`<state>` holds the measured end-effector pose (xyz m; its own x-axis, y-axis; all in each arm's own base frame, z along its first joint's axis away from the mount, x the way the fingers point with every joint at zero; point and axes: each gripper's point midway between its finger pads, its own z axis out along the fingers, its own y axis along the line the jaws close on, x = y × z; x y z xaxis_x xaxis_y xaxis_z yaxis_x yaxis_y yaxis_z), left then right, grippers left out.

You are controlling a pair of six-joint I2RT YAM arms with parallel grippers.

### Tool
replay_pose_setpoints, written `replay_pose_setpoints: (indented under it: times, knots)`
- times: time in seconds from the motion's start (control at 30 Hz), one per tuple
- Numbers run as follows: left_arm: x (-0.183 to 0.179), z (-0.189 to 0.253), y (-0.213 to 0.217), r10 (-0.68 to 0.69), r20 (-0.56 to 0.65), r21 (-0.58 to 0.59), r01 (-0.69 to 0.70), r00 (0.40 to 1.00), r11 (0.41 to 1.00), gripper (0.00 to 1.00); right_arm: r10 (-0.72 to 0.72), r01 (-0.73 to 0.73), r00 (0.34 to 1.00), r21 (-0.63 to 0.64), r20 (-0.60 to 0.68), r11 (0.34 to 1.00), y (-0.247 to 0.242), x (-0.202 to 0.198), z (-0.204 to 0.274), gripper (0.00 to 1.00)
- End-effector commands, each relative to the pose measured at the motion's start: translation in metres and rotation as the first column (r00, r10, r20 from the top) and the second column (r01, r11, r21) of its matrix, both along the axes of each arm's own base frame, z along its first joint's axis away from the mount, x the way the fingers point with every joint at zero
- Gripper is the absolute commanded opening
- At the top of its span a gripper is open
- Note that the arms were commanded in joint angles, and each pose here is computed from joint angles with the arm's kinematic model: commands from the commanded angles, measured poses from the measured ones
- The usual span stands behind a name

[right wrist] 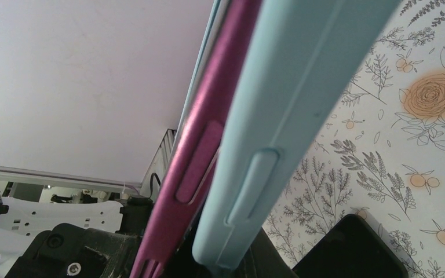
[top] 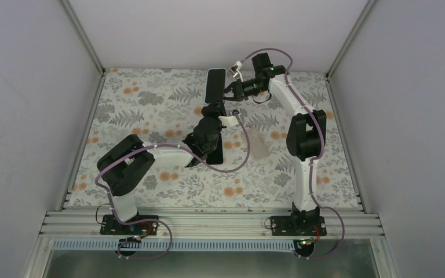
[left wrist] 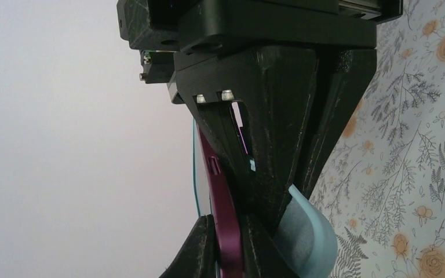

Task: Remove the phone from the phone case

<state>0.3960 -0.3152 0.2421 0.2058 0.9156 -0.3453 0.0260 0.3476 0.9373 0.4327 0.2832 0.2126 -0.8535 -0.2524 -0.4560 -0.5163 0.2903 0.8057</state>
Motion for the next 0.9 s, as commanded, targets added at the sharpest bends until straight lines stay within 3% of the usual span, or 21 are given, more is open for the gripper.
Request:
replay_pose_setpoints:
  times: [0.0, 0.3, 0.87]
  knots:
    - [-0.02, 0.052, 0.021, 0.082, 0.077, -0.066, -0.077, 0.994, 0.995, 0.02, -0.196, 0.349, 0.872, -0.291, 0.449, 0.891, -0.1, 0.113, -0.04, 0.03]
    - [-0.021, 0.06, 0.021, 0.087, 0.134, -0.023, -0.085, 0.987, 0.996, 0.02, -0.182, 0.345, 0.866, -0.294, 0.466, 0.891, -0.102, 0.109, -0.039, 0.03]
    - [-0.03, 0.072, 0.02, 0.067, 0.112, -0.013, -0.066, 0.991, 0.998, 0.02, -0.17, 0.371, 0.849, -0.337, 0.5, 0.865, -0.115, 0.114, -0.048, 0.03]
